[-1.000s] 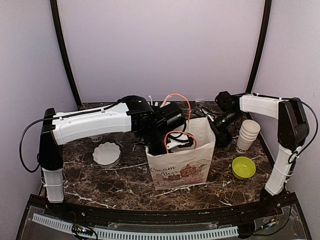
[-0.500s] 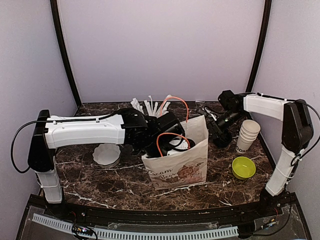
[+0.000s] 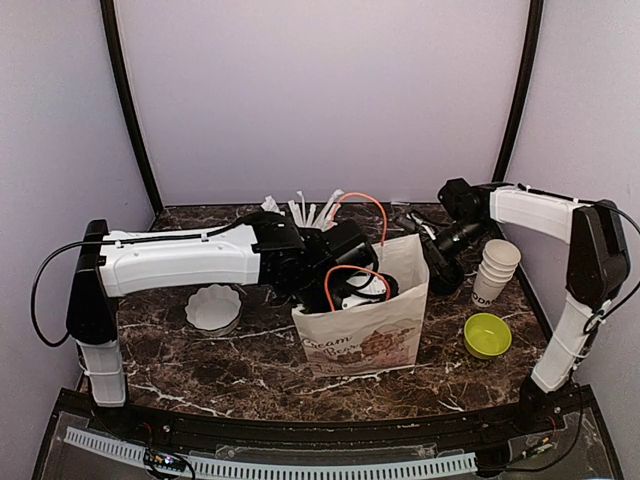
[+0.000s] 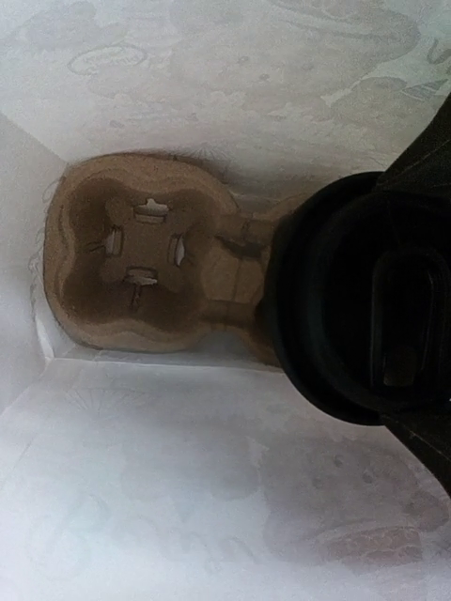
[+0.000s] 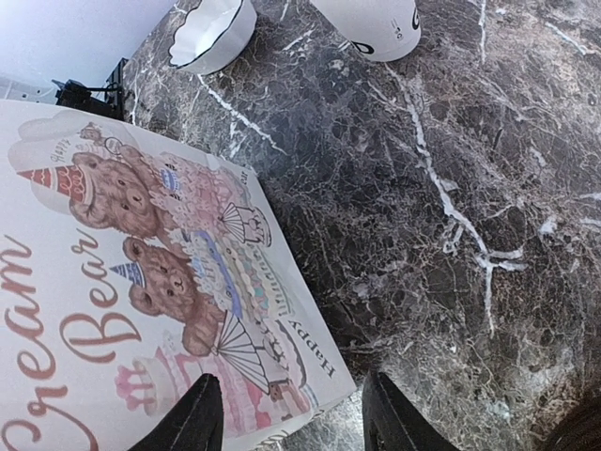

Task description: Pack the takeout coffee

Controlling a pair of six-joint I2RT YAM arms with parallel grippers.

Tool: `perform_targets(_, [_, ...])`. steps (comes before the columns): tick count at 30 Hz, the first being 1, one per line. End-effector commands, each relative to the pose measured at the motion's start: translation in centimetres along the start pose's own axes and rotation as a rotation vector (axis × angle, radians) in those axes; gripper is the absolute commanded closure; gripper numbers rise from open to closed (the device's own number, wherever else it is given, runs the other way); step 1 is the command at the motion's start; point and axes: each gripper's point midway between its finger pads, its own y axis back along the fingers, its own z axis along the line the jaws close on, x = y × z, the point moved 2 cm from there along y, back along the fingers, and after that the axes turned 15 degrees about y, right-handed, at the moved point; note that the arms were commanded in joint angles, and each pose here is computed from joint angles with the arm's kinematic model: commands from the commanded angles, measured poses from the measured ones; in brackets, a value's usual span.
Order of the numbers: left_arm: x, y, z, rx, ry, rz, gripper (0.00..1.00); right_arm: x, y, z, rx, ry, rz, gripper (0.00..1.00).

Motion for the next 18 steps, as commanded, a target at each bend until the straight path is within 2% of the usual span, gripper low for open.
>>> perform_targets(1, [-0.8,1.3,-1.3,0.06,0.021,0.01,0.36,-1.5,1.7,1.2,0.002,0.045,-0.039,0.49])
perform_targets(7, [-1.9,3.9,-1.6,0.072,0.016,-0.023,0.21,-1.9,2.3,1.7,0.005,0.049,-0.044,0.49])
perform_targets(8, [-2.1,4.4,-1.5,0.072,0.017,-0.038,0.17,-2.0,2.3,1.8,0.004,0.049,-0.044,0.49])
perform_targets(9, [-2.5,5.0,-1.5,0.074,0.018,-0.056,0.05,-2.0,2.5,1.9,0.005,0.049,-0.044,0.49])
perform_targets(11, [-3.0,6.0,-1.5,0.081,0.016,-0.089,0.02,-2.2,2.7,2.0,0.009,0.055,-0.044,0.49])
perform_targets(18, [-5.2,8.9,-0.9,0.058,0.003,-0.206,0.01,-4.0,5.0,2.9,0.064,0.105,-0.035,0.49])
